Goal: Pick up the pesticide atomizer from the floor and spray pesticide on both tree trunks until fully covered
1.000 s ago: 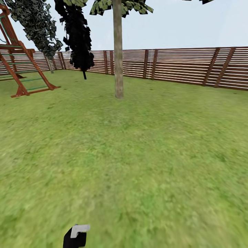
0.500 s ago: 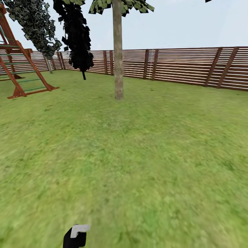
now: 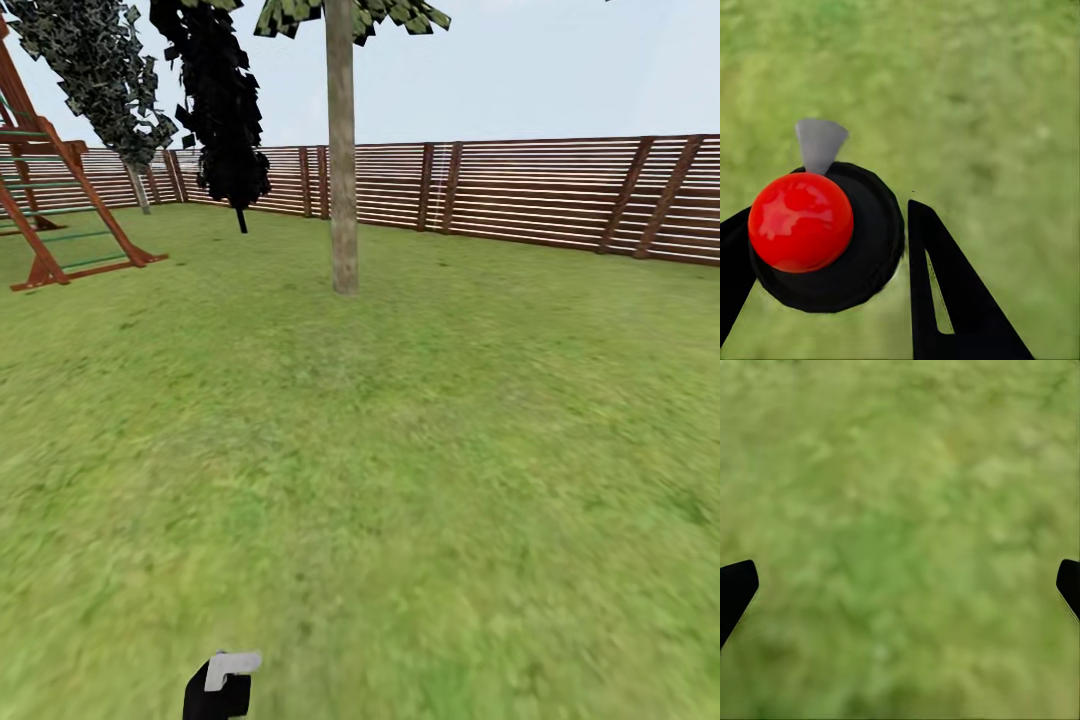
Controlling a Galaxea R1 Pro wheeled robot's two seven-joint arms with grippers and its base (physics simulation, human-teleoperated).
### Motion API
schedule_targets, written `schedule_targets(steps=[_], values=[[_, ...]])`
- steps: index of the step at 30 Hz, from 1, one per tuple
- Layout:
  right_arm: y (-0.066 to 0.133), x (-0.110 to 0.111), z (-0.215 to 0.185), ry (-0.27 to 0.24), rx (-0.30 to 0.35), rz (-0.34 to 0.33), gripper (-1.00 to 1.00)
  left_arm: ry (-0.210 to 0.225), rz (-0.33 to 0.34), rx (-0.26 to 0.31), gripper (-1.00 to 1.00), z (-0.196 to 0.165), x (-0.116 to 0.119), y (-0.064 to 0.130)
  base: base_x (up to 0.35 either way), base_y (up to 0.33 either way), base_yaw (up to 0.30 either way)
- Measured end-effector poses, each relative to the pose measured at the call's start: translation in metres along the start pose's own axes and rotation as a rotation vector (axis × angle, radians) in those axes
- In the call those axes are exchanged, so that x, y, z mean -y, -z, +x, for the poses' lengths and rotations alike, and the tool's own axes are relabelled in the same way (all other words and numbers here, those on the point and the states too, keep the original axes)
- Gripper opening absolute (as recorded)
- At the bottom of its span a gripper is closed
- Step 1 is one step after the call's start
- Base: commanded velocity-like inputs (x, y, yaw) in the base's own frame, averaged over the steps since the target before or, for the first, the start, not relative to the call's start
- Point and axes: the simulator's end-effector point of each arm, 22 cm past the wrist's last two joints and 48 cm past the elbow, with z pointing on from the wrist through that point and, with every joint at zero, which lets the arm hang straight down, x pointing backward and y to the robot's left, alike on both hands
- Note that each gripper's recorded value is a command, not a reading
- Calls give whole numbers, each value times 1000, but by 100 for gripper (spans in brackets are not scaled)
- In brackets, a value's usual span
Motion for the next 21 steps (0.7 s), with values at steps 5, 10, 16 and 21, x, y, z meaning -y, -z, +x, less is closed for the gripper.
schedule_targets(steps=[5,10,16,21], values=[[0,0,0,0,0,0,100,-1,1,-1,-100,1,0,0,342,0,0],[0,0,0,0,0,0,100,-1,1,3,-100,-1,1,0,342,0,0],[0,0,0,0,0,0,100,0,3,3,-100,-1,2,0,342,0,0],[0,0,0,0,0,0,100,0,3,4,-100,-2,2,0,342,0,0]])
